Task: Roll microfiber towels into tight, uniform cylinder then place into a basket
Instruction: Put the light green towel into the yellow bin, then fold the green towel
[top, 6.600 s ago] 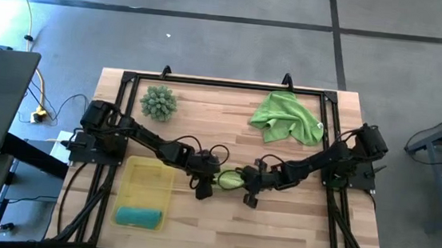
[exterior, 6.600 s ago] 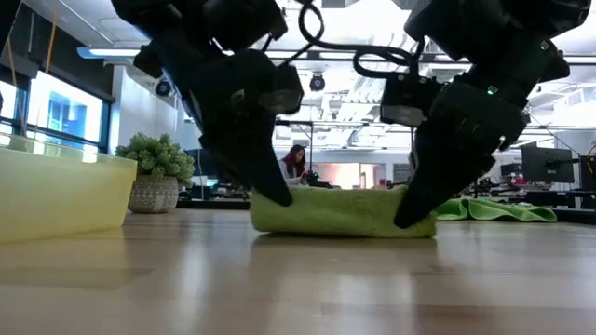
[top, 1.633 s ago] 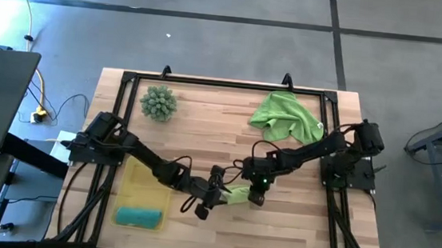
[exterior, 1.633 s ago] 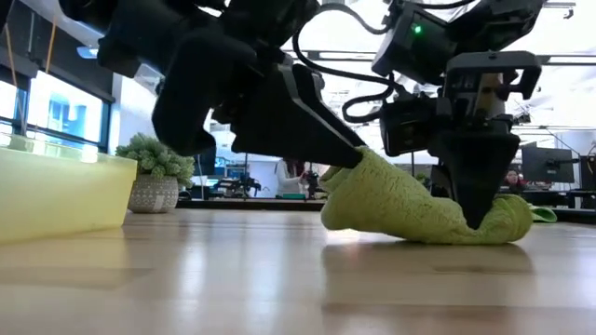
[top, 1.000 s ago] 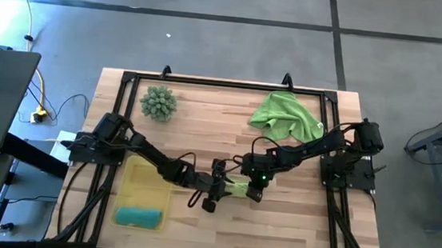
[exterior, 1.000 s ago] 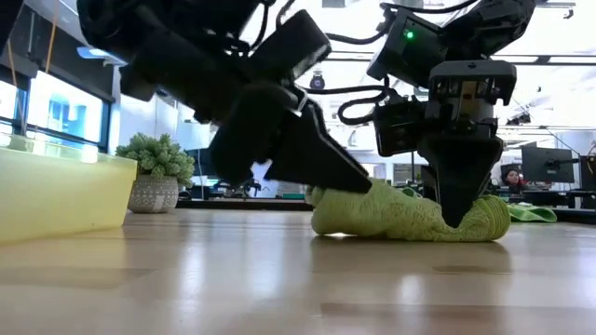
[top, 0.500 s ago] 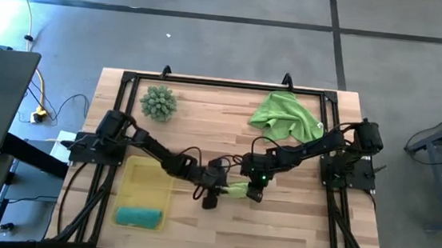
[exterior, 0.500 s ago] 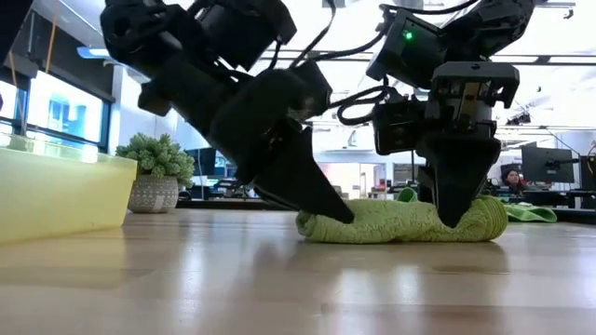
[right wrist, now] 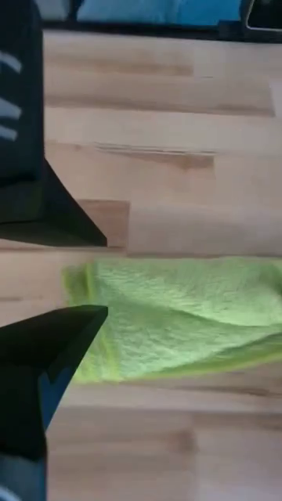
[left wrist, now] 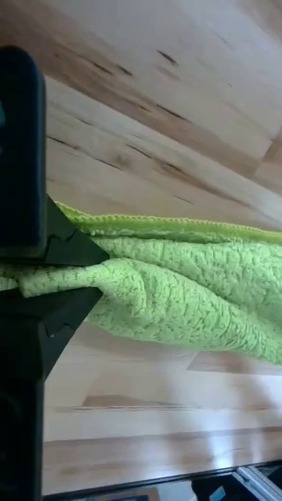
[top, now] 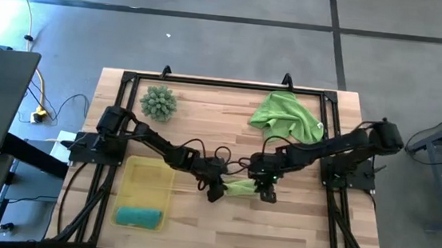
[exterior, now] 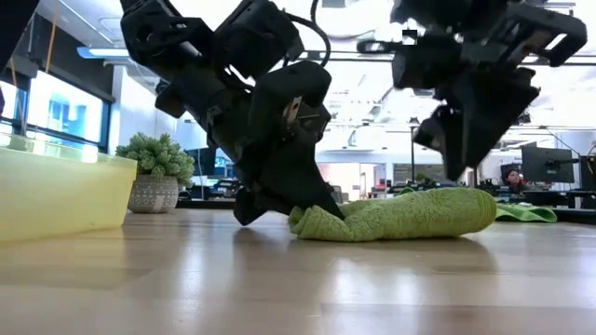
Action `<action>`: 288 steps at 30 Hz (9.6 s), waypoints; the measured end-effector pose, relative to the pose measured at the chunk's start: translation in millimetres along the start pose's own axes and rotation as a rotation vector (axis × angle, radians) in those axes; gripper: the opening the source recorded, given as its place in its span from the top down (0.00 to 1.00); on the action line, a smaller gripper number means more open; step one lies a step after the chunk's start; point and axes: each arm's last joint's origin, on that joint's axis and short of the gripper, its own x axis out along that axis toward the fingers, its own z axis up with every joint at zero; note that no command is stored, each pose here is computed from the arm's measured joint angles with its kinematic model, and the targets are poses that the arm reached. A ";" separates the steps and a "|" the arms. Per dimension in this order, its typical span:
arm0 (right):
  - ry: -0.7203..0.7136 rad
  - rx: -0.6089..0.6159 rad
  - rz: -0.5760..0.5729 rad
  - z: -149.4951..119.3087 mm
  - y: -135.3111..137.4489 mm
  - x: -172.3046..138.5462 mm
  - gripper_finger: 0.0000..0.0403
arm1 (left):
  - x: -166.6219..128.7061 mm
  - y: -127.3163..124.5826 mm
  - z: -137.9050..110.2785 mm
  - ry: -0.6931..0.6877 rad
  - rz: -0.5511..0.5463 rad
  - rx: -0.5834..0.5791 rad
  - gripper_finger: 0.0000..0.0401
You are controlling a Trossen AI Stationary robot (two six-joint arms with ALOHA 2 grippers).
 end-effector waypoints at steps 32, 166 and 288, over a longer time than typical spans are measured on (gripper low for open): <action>-0.228 -0.596 -0.450 -4.9 43.6 68.0 0.52 | 0.7 3.3 -1.5 0.026 -0.010 -0.069 0.95; -0.803 -0.248 -0.396 -111.4 -37.6 -36.5 0.68 | -228.1 -83.9 -66.0 0.237 0.229 0.475 0.96; -0.677 -0.175 -0.379 -123.9 -43.3 -26.2 0.68 | -223.9 -54.9 -58.1 -0.592 0.196 0.210 0.35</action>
